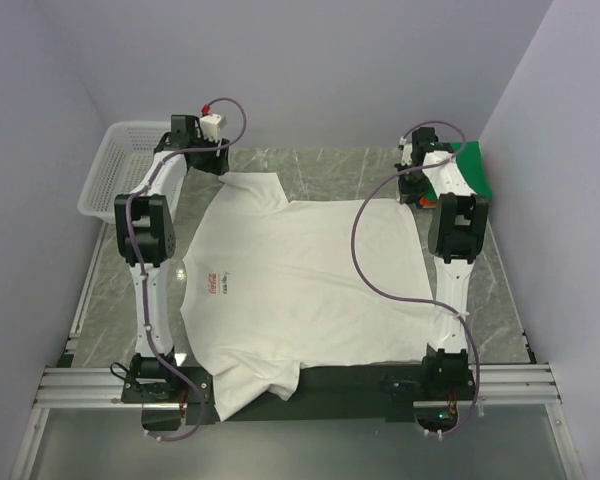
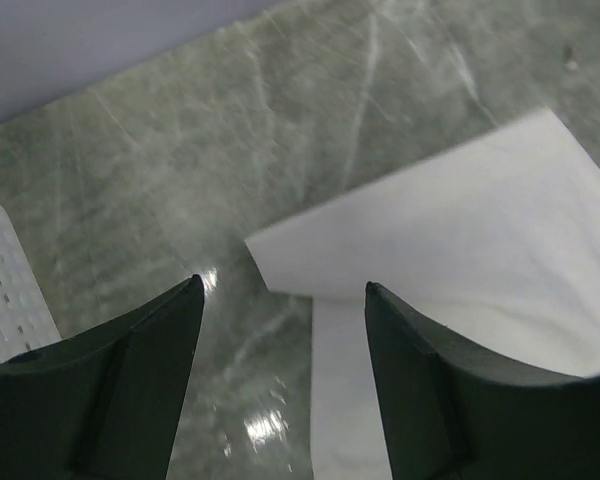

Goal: Fold and stack the t-shirts
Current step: Fold the tshirt

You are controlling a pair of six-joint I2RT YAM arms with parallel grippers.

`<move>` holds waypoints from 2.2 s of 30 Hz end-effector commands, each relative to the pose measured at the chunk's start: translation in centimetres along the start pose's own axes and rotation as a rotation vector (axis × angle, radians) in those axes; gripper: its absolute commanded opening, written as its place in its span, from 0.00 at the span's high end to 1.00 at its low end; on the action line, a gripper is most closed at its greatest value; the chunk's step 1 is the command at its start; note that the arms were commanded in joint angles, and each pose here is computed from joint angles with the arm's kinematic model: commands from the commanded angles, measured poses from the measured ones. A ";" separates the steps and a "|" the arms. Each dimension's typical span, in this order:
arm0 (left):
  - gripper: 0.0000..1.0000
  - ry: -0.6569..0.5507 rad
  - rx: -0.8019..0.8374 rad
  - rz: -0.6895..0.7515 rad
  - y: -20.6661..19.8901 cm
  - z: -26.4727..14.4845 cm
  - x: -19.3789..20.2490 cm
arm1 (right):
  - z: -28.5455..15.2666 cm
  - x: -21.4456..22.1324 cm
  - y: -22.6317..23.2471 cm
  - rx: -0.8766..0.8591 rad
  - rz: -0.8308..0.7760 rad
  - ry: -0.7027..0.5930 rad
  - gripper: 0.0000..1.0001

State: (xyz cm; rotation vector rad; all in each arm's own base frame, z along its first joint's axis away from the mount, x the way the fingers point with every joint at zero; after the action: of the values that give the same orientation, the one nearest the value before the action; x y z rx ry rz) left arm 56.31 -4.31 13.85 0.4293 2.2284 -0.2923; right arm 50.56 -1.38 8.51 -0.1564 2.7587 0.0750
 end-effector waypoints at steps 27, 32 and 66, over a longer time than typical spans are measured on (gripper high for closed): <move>0.93 -0.126 0.018 -0.142 0.4 5.6 -0.7 | -1.5 1.0 1.8 -0.067 -0.098 0.017 1.00; 1.00 -0.215 0.047 -0.096 -0.3 2.4 -4.4 | -3.2 -0.1 2.1 -0.104 -0.113 -0.039 1.00; 1.00 -0.189 0.076 0.028 -8.9 -22.3 -2.7 | -12.3 1.2 -0.3 -0.255 -0.268 -0.197 1.00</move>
State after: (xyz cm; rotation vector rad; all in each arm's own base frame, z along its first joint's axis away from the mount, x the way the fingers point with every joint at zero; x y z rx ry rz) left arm 41.75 -5.31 26.33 0.4201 2.1406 -0.4137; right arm 46.15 -2.28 16.46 -0.4883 2.5684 0.3294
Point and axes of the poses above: each gripper's point midway between its finger pads, its own z axis out along the fingers, its own y axis along the line the jaws close on, x = y × z, the point moved 7 cm from there along -z, back along the fingers, and after that the axes turned 2 degrees about -z, right-handed, at the moved point
